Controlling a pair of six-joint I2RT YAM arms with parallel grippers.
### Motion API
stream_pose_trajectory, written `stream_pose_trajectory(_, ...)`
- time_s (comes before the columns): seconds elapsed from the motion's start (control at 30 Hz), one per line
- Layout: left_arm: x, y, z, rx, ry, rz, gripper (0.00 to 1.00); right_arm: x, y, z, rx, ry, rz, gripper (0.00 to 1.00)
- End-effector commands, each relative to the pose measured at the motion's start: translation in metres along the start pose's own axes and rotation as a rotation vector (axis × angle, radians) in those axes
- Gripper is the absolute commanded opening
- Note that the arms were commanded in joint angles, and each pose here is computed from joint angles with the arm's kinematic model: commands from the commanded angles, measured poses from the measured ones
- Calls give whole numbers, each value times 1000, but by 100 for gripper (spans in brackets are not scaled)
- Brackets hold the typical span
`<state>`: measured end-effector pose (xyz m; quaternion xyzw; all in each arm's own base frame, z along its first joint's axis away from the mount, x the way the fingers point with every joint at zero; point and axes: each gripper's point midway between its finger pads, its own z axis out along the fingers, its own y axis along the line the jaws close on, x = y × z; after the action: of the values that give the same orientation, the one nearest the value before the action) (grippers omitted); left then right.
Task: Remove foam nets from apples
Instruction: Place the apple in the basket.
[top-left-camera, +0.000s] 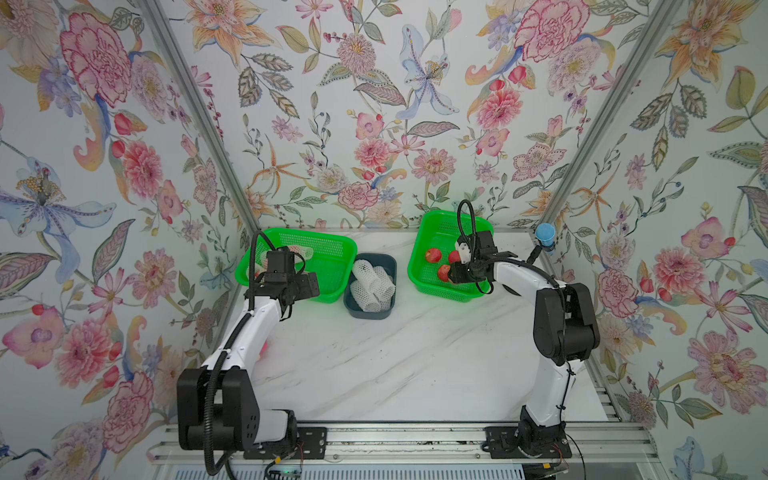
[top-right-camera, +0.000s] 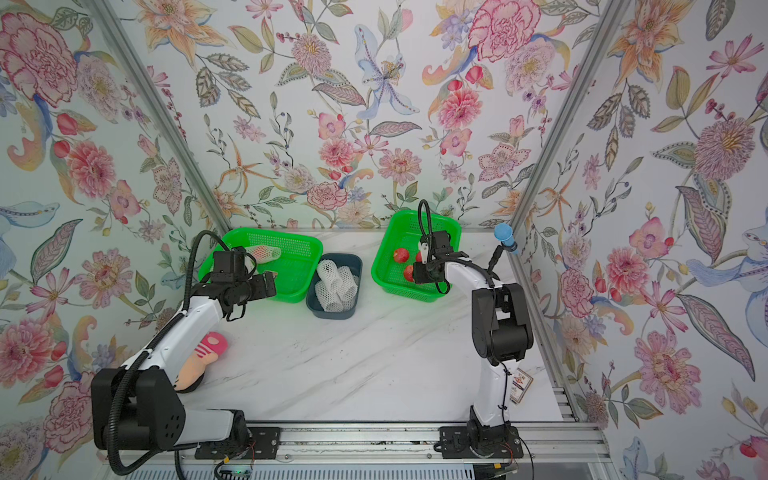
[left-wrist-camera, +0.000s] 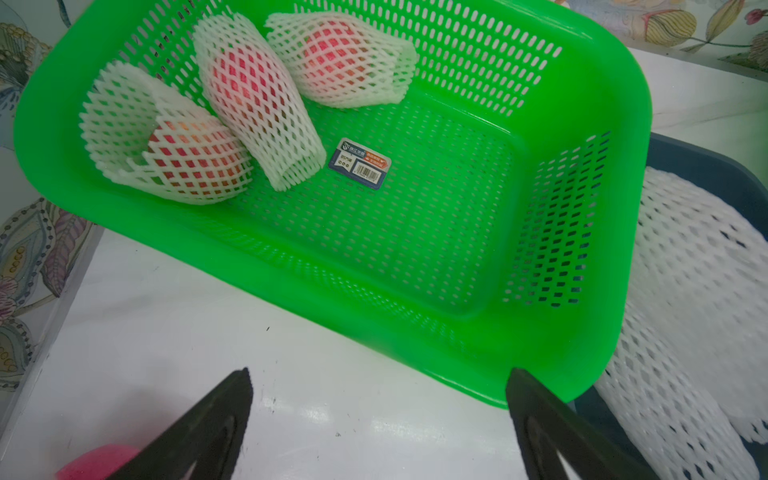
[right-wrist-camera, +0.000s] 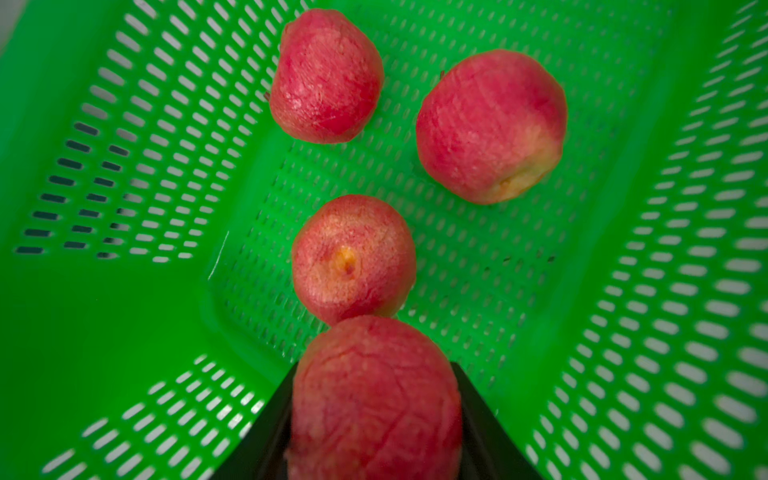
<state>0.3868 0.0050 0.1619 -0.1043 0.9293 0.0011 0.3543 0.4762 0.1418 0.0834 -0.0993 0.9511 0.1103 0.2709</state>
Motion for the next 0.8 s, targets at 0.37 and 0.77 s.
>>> stream_pose_trajectory(0.37, -77, 14, 58, -32, -102, -57, 95, 7, 1, -1, 38, 21, -39, 62)
stream_pose_trajectory(0.77, -129, 15, 118, -52, -116, -6, 91, -3, 8, -39, 54, -51, -73, 90)
